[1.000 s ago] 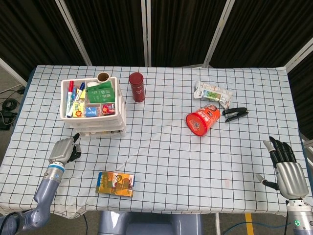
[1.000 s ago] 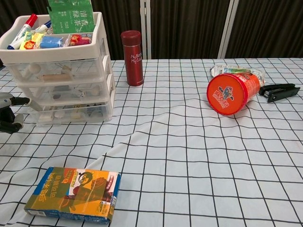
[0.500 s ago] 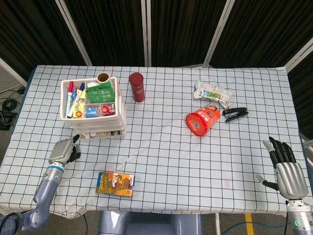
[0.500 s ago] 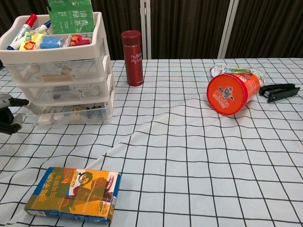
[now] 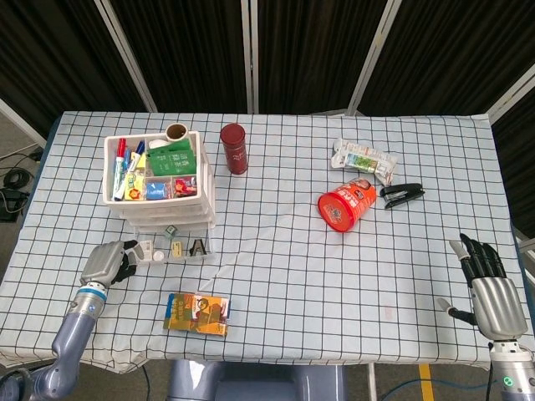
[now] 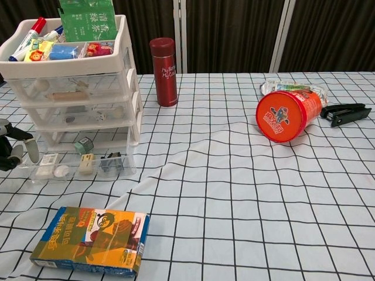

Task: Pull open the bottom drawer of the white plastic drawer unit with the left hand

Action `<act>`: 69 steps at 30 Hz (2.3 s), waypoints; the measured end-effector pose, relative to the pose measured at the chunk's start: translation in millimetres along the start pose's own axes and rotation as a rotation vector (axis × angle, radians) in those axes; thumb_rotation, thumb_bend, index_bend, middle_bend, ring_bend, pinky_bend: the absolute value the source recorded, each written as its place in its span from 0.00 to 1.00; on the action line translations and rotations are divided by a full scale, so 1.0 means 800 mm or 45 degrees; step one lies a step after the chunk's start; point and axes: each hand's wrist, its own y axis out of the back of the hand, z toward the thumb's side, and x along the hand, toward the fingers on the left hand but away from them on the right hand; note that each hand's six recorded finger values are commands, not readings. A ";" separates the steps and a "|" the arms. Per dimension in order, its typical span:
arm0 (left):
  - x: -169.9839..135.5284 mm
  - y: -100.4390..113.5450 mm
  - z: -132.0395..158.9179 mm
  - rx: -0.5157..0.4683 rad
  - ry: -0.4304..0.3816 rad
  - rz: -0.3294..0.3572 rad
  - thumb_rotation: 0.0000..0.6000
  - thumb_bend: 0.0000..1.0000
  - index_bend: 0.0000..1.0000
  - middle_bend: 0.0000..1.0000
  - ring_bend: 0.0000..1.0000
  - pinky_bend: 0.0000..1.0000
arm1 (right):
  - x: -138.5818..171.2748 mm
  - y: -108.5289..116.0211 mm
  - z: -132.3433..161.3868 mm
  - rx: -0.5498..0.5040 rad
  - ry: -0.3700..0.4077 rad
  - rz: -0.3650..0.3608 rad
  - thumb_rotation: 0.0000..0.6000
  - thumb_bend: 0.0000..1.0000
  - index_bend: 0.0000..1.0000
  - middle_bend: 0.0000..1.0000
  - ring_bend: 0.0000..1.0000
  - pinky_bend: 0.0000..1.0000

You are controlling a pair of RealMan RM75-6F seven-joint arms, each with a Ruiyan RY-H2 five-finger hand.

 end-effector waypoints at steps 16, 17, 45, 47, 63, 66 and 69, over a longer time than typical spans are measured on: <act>-0.025 -0.002 0.002 0.017 -0.063 0.006 1.00 0.86 0.27 1.00 0.99 0.89 | 0.001 0.000 0.000 0.001 0.000 0.004 1.00 0.03 0.00 0.00 0.00 0.00; -0.026 -0.001 0.002 0.015 -0.068 0.014 1.00 0.86 0.26 1.00 0.99 0.89 | 0.001 0.000 0.001 0.002 0.000 0.005 1.00 0.03 0.00 0.00 0.00 0.00; -0.029 0.041 0.038 0.241 -0.208 0.162 1.00 0.39 0.36 1.00 0.99 0.89 | -0.001 0.002 -0.003 -0.010 -0.016 0.006 1.00 0.03 0.00 0.00 0.00 0.00; -0.025 0.044 0.045 0.297 -0.222 0.168 1.00 0.33 0.36 0.98 0.98 0.89 | -0.001 0.003 -0.004 -0.012 -0.017 0.006 1.00 0.03 0.00 0.00 0.00 0.00; 0.006 0.049 0.101 0.771 -0.321 0.228 1.00 0.10 0.31 0.88 0.87 0.72 | -0.006 0.004 -0.013 -0.041 -0.048 0.020 1.00 0.03 0.00 0.00 0.00 0.00; 0.009 0.044 0.108 0.799 -0.337 0.218 1.00 0.07 0.30 0.87 0.86 0.70 | -0.008 0.006 -0.016 -0.051 -0.060 0.017 1.00 0.03 0.00 0.00 0.00 0.00; 0.012 0.040 0.119 0.827 -0.365 0.219 1.00 0.03 0.28 0.87 0.85 0.64 | -0.010 0.008 -0.020 -0.059 -0.069 0.016 1.00 0.03 0.00 0.00 0.00 0.00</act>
